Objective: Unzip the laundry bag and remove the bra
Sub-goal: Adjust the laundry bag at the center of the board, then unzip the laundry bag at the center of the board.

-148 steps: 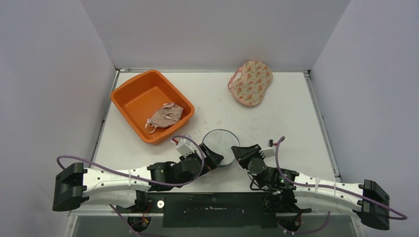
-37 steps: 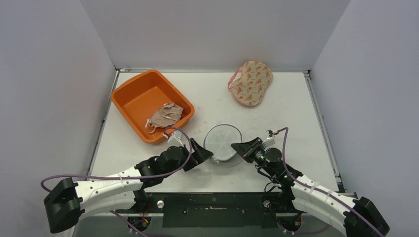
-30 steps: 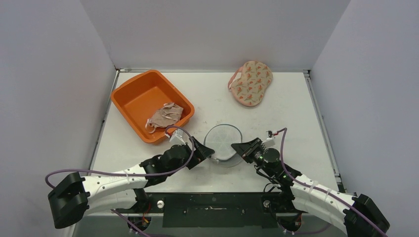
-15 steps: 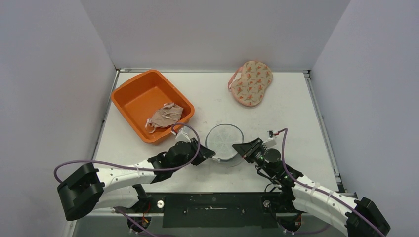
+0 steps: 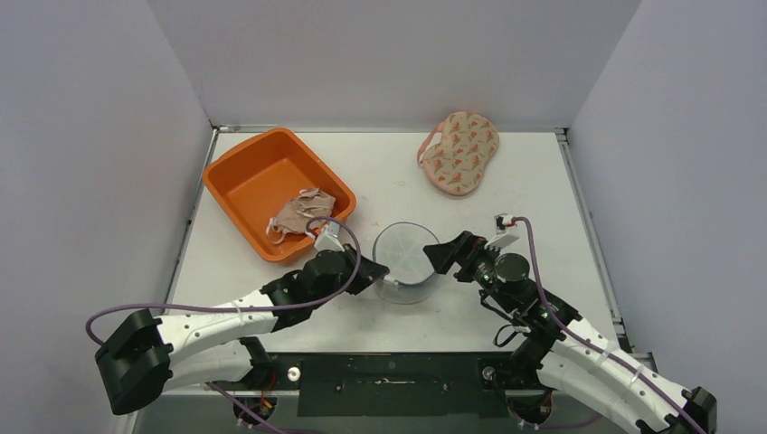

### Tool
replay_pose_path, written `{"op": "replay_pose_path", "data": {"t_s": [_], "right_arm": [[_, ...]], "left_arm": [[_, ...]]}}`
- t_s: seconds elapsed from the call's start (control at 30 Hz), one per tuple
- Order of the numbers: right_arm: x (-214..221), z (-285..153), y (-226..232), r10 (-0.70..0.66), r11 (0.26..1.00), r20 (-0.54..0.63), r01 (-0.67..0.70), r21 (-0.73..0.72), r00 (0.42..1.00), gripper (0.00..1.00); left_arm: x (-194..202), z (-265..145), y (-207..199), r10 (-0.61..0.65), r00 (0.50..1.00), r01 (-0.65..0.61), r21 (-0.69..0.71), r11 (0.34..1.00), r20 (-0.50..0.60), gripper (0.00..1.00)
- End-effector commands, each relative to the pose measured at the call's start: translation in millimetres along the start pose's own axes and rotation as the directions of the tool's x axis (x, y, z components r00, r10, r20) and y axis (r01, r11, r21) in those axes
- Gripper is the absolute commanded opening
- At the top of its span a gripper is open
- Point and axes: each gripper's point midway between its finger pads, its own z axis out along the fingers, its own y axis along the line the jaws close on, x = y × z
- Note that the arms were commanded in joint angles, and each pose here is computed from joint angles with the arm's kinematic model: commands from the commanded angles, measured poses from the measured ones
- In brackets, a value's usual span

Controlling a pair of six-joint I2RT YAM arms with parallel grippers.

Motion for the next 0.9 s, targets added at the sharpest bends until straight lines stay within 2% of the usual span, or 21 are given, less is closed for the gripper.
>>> {"op": "replay_pose_path", "data": {"t_s": [0.0,0.13,0.27,0.37,0.53,0.63,0.73,0.8,0.87], "right_arm": [[-4,-7,-9,-0.144,0.989,0.009,0.144,0.027,0.990,0.97],[6,-8,15,-0.122,0.980,0.013,0.123,-0.155,0.992,0.98],[28,-10,34,-0.088,0.942,-0.033,0.073,-0.327,0.996,0.99],[32,-12,42,-0.046,0.922,-0.028,0.032,-0.386,0.999,0.90],[32,-4,37,0.044,0.941,-0.061,-0.061,-0.332,0.997,0.90],[33,0,34,0.080,0.946,-0.070,-0.098,-0.310,0.994,0.90],[31,4,13,0.134,0.962,-0.031,-0.138,-0.237,0.990,0.90],[26,6,-5,0.150,0.973,0.009,-0.146,-0.178,0.989,0.90],[23,4,-7,0.124,0.971,0.016,-0.118,-0.209,0.992,0.90]], "left_arm": [[-37,-11,-27,0.047,0.989,-0.044,-0.023,0.999,0.138,0.00],[-53,-15,-29,0.178,0.968,-0.156,-0.126,0.980,0.179,0.00],[-61,-17,-31,0.201,0.958,-0.171,-0.156,0.973,0.206,0.00],[-62,-15,-27,0.195,0.958,-0.160,-0.169,0.973,0.213,0.00],[-59,-10,-11,0.144,0.966,-0.106,-0.180,0.978,0.214,0.00],[-61,-4,-4,0.067,0.976,-0.039,-0.133,0.990,0.209,0.00],[-60,4,-1,-0.001,0.987,0.012,-0.074,0.997,0.158,0.00],[-58,4,1,0.024,0.990,-0.013,-0.077,0.997,0.139,0.00],[-58,3,4,0.050,0.989,-0.038,-0.087,0.995,0.142,0.00]]}}
